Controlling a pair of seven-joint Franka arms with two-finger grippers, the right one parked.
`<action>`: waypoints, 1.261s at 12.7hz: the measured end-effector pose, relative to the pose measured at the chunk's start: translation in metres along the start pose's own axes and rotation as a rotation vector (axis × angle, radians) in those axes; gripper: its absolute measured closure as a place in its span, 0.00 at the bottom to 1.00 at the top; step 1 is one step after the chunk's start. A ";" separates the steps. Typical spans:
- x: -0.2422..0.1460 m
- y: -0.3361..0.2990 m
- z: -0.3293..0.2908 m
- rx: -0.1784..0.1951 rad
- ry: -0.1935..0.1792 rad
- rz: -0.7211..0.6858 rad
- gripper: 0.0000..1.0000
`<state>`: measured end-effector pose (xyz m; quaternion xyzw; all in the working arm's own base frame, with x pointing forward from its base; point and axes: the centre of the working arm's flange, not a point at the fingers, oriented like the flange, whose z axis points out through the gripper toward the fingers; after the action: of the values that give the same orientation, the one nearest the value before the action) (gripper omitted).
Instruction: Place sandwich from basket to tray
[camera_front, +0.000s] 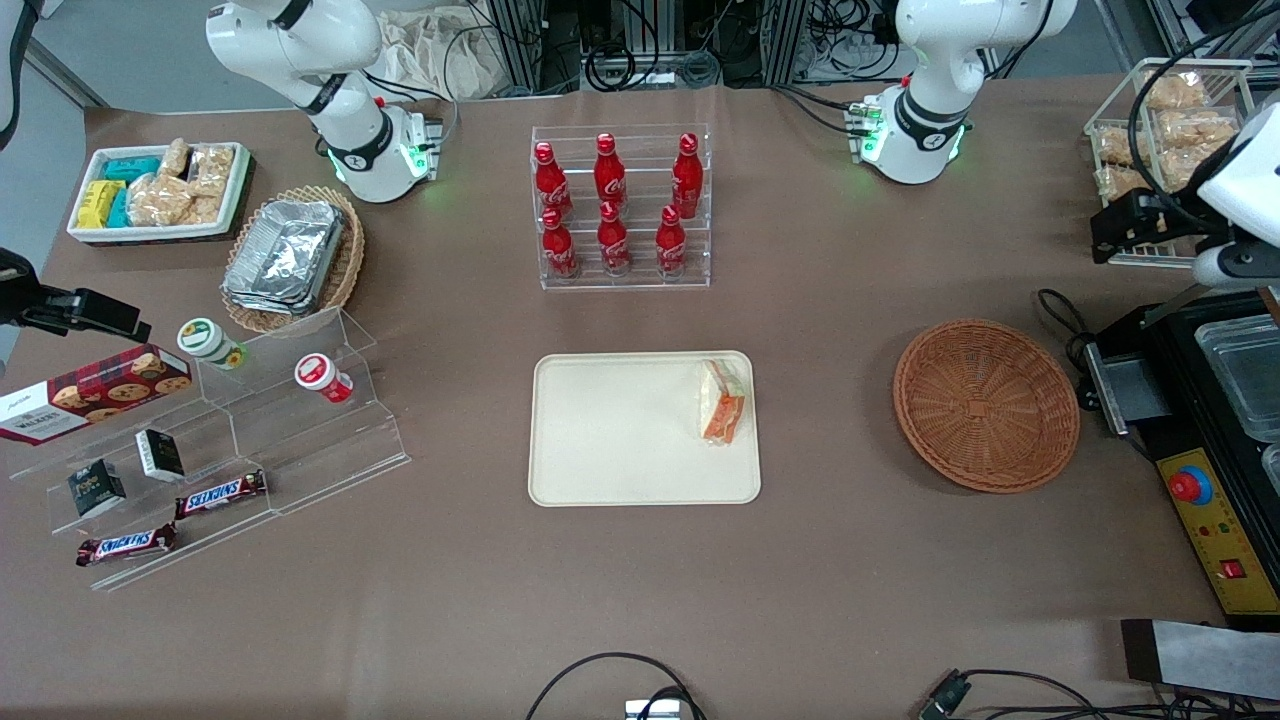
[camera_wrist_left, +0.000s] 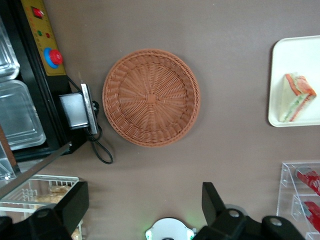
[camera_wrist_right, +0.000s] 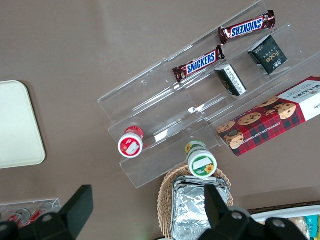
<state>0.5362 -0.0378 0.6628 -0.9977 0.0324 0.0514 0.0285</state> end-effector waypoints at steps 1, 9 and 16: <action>-0.001 -0.001 0.002 -0.020 -0.005 -0.002 0.00; 0.021 0.000 0.046 -0.050 0.030 -0.006 0.00; 0.028 0.001 0.065 -0.051 0.034 -0.006 0.00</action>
<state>0.5569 -0.0363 0.5949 -0.9990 0.0283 0.0352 0.0027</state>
